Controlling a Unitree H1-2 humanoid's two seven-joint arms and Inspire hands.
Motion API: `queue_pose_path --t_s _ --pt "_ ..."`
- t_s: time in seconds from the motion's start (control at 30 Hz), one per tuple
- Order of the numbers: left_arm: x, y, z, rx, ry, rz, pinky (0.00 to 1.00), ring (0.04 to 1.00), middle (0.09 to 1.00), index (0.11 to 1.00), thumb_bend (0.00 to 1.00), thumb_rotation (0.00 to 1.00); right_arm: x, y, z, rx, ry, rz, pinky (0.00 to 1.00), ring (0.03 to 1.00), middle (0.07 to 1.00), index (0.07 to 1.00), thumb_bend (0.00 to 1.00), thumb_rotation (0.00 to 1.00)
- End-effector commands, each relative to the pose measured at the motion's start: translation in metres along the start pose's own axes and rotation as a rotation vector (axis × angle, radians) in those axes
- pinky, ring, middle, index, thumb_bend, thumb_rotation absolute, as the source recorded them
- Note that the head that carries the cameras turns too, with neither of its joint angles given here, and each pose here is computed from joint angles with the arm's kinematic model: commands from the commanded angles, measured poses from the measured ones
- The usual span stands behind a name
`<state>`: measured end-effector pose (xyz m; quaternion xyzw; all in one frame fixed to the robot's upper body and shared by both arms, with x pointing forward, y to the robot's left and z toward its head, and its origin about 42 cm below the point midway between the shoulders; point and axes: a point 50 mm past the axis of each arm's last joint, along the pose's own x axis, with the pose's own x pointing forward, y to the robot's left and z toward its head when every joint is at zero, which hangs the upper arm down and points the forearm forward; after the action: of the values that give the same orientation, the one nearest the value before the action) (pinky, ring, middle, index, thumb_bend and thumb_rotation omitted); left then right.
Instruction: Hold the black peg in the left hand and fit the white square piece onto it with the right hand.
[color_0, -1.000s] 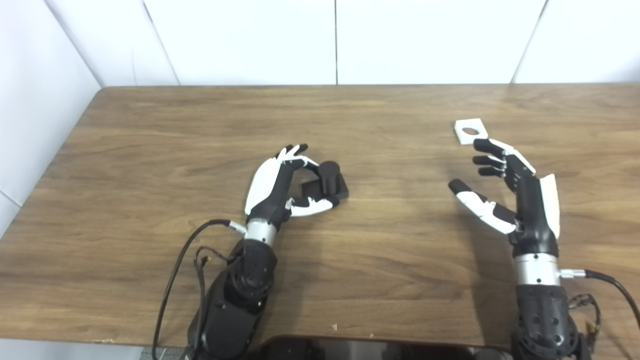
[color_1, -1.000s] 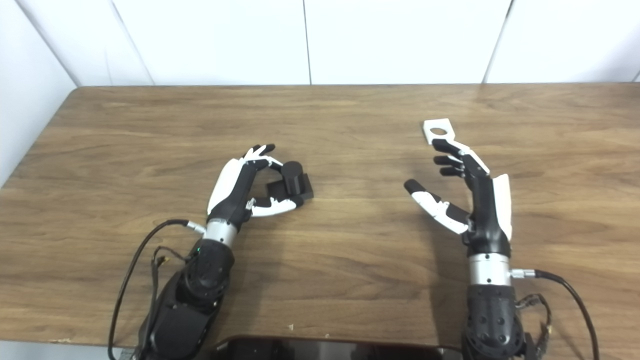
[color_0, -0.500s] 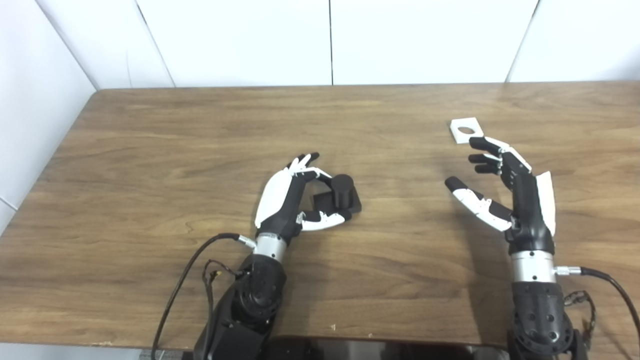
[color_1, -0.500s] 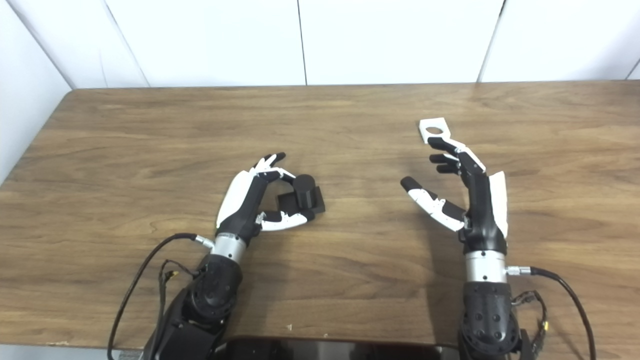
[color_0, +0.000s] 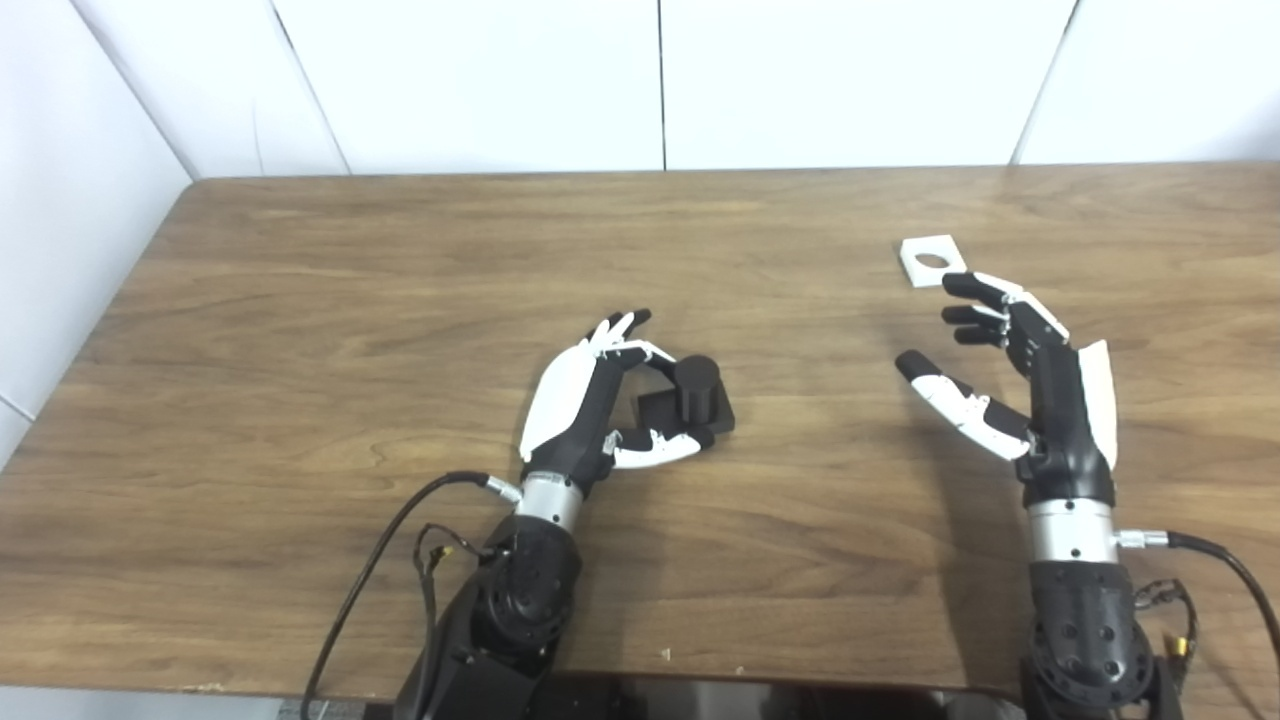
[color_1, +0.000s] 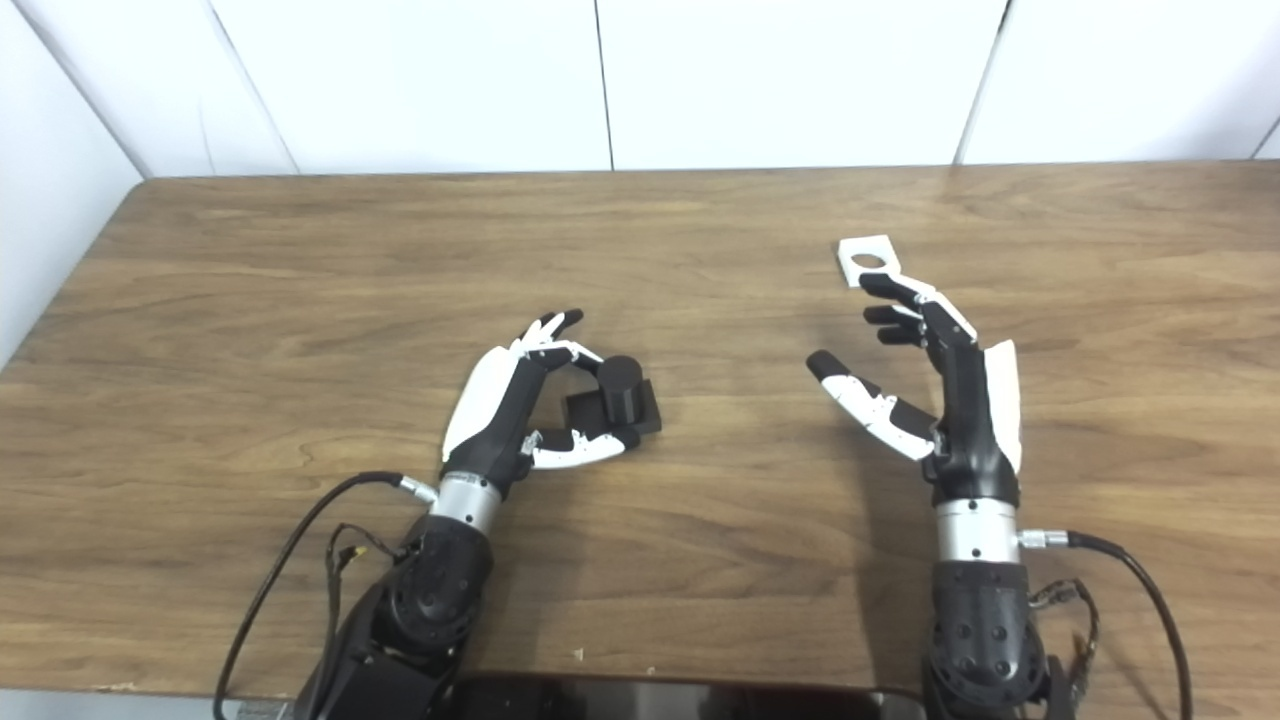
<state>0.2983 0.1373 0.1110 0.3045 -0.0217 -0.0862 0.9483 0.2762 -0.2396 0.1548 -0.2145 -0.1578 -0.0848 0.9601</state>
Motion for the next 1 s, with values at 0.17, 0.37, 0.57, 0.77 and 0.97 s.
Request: queue_pose_path --t_s 0.17,0.37,0.57,0.77,0.97 --pt "-0.013 -0.009 -0.015 -0.023 0.033 -0.075 1.00 1.000 0.950 0.485 0.52 0.09 0.023 -0.002 0.017 -0.022 -0.084 -0.054 0.67 0.725 0.775 0.745 0.61 0.46" --pt "-0.008 -0.014 -0.013 -0.027 0.038 -0.078 1.00 1.000 0.941 0.485 0.52 0.08 0.046 -0.029 0.024 -0.101 -0.102 -0.064 0.68 0.746 0.786 0.760 0.61 0.47" --pt "-0.007 -0.013 -0.014 -0.031 0.043 -0.073 1.00 1.000 0.944 0.485 0.52 0.08 0.084 -0.053 0.035 -0.185 -0.129 -0.015 0.66 0.769 0.816 0.753 0.64 0.36" --pt "-0.010 -0.006 -0.019 -0.033 0.046 -0.054 1.00 1.000 0.942 0.485 0.52 0.08 0.125 -0.054 0.048 -0.322 -0.189 0.046 0.69 0.788 0.832 0.766 0.63 0.38" --pt "-0.013 -0.003 -0.022 -0.031 0.054 -0.055 1.00 1.000 0.944 0.486 0.52 0.08 0.167 -0.056 0.060 -0.431 -0.225 0.115 0.71 0.830 0.839 0.769 0.65 0.38"
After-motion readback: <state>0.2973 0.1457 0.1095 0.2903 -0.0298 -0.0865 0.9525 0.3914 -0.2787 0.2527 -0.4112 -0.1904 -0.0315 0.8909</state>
